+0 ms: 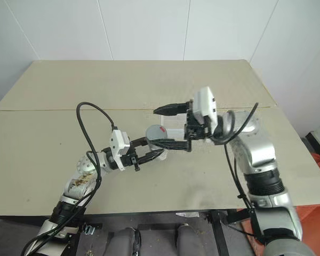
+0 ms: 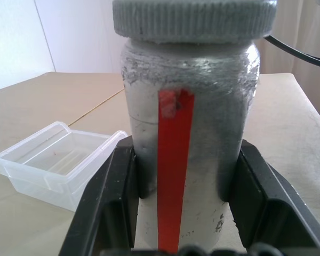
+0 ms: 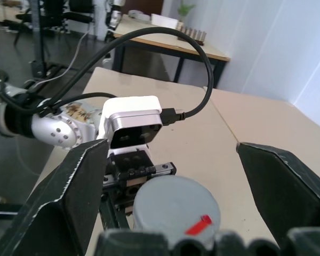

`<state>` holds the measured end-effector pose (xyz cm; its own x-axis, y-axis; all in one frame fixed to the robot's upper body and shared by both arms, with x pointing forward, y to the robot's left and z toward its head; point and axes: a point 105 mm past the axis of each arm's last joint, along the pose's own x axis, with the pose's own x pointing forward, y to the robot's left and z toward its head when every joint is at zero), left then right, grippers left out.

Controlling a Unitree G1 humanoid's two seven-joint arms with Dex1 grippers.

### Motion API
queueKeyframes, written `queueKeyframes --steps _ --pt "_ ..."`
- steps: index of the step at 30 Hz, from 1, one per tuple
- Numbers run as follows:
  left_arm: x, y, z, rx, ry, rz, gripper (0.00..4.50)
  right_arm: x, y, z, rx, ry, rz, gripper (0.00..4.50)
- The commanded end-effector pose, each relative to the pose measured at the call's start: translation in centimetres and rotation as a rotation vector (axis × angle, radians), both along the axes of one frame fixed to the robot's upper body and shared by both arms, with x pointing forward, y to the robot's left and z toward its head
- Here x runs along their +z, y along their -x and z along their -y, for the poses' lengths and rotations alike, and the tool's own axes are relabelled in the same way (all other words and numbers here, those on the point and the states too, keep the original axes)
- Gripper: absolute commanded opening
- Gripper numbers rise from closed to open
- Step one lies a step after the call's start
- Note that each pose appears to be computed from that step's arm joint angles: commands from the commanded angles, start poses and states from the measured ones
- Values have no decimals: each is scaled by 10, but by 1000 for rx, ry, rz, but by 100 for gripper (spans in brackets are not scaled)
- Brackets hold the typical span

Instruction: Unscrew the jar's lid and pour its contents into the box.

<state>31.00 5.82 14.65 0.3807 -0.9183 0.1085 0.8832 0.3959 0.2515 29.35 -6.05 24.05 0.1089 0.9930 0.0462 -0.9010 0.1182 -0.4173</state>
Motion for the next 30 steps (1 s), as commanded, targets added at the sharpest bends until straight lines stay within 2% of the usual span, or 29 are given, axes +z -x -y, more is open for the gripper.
queueKeyframes --steps 1,12,30 --pt "12 -1 3 -1 16 42 196 0 -1 -14 -98 -43 54 446" --pt "14 1 0 -10 22 26 196 -2 -19 -8 -214 -76 22 450" --pt "13 0 -7 10 29 36 196 -12 -17 32 -266 -43 -3 450"
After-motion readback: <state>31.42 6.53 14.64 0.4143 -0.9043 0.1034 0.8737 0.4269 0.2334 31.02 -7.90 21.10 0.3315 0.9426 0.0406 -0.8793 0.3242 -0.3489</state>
